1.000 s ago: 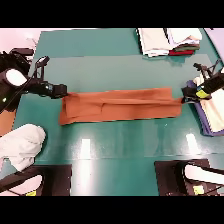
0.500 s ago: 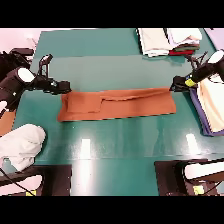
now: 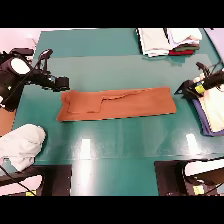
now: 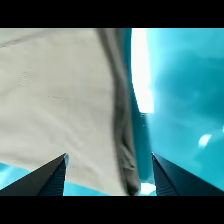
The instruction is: Fold the shirts.
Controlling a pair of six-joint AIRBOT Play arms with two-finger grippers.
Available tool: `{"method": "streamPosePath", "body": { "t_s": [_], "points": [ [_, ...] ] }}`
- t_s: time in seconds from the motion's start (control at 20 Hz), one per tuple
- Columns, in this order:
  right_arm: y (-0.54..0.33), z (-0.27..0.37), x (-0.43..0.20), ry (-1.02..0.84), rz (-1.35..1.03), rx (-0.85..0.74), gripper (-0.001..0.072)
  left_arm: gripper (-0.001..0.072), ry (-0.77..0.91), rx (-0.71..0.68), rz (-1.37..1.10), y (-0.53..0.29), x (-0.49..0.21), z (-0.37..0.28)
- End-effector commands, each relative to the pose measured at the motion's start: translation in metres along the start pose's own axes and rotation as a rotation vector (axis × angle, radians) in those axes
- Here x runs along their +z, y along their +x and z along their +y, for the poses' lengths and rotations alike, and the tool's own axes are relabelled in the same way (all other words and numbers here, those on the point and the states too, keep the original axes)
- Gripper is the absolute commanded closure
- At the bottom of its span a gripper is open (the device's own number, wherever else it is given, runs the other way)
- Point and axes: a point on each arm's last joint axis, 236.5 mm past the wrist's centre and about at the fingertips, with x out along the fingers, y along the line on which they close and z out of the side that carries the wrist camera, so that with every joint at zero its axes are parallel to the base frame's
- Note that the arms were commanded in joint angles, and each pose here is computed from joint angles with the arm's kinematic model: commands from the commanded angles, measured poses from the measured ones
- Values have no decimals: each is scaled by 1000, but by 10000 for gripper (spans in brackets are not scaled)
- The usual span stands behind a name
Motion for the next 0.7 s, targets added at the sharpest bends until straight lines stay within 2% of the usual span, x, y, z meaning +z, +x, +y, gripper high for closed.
{"method": "streamPosePath", "body": {
  "t_s": [0.0, 0.15, 0.2, 0.3, 0.45, 0.5, 0.65],
  "points": [
    [19, -15, -9, 101, -22, 129, 121, 682, 38, -29, 5, 7, -4, -23],
    [47, 1, -10, 102, -7, 200, 124, 681, 59, -56, -16, 17, -4, -51],
    [57, 8, -9, 94, -1, 204, 166, 682, 60, -65, -14, 21, -7, -60],
    [73, 23, -8, 46, 15, 192, 320, 681, 81, -79, -1, 30, -13, -75],
    [78, 49, -5, -81, 16, 182, 650, 682, 118, -97, 30, 50, -26, -95],
    [70, 59, 1, -114, 1, 184, 693, 682, 118, -104, 32, 58, -28, -102],
    [21, 105, 19, -247, -83, 187, 694, 683, 139, -131, 28, 89, -32, -129]
  ]
}}
